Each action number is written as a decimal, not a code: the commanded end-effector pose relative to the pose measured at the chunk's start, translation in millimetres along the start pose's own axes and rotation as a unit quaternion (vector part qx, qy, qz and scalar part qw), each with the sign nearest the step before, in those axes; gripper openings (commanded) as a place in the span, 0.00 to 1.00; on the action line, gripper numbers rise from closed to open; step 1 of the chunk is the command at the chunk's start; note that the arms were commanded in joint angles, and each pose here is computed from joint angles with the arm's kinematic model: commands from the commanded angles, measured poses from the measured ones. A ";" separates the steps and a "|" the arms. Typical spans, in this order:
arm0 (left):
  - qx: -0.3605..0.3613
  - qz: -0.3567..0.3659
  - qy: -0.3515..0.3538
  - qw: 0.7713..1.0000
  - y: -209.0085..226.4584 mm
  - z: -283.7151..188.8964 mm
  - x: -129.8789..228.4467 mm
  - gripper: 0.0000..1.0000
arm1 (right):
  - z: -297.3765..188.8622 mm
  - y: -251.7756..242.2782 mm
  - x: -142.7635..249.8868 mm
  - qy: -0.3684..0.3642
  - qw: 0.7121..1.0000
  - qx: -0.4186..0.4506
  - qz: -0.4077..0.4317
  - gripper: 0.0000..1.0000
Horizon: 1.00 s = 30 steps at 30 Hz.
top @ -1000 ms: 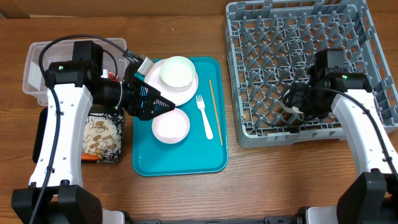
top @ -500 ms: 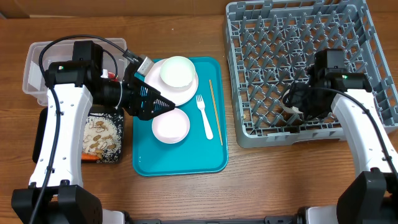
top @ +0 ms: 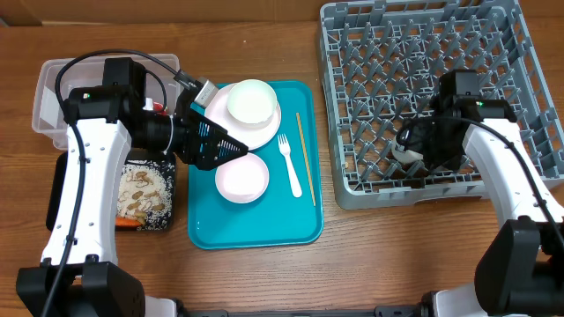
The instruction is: Sort waste into correct bins and load items into the dishwasher
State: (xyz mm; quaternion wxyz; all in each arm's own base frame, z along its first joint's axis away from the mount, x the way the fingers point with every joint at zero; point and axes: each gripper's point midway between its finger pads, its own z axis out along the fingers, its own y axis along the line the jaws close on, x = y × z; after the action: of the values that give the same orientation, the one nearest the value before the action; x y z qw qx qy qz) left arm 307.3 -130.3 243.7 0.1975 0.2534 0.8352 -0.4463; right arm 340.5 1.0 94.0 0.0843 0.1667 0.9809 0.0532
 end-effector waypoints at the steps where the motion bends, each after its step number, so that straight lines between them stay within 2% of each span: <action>1: 0.002 -0.002 0.005 1.000 -1.2 3.0 1.5 1.00 | -6.3 1.4 -3.9 -0.004 1.000 -0.001 0.000 0.88; 4: 0.002 -0.005 0.005 1.000 -1.1 3.0 1.5 1.00 | -21.3 5.1 -11.8 -0.013 1.000 -0.003 -0.001 0.92; 10: 0.002 -0.003 0.004 1.000 -0.7 3.0 1.0 1.00 | -60.7 14.2 -28.5 -0.035 0.999 -0.011 -0.003 0.95; 12: 0.000 -0.001 0.004 1.000 0.0 3.0 0.6 1.00 | -77.9 20.0 -30.9 -0.038 0.999 -0.022 -0.004 0.98; 16: -0.004 -0.001 0.007 1.000 1.4 3.0 1.5 1.00 | -102.0 32.7 -21.0 -0.017 0.998 -0.055 -0.008 1.00; 20: -0.011 0.004 0.004 1.000 4.4 3.5 -1.3 1.00 | -104.2 42.0 -1.1 0.026 0.995 -0.088 -0.028 1.00; 23: -0.060 -0.052 0.029 0.996 20.1 3.9 7.2 1.00 | -104.5 44.0 4.8 0.038 0.994 -0.096 -0.041 1.00; 26: -0.177 -0.140 0.066 0.972 56.3 -6.6 25.9 1.00 | -104.7 46.1 7.3 0.043 0.993 -0.102 -0.040 1.00; 27: -0.221 -0.172 0.073 0.957 69.1 -12.9 32.1 1.00 | -104.9 47.3 7.5 0.044 0.993 -0.105 -0.040 1.00; 28: -0.284 -0.218 0.076 0.930 85.8 -23.5 39.9 1.00 | -105.0 48.3 6.9 0.043 0.992 -0.108 -0.041 1.00; 30: -0.345 -0.269 0.066 0.897 101.1 -36.1 45.9 1.00 | -105.4 50.4 7.0 0.043 0.992 -0.113 -0.041 1.00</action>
State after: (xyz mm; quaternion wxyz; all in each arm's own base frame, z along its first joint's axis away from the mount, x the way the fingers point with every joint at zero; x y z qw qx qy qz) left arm 323.0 -89.2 196.7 0.1245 0.1196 0.9415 -0.2894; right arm 327.3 35.8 196.8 0.0535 0.1245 0.9796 0.1483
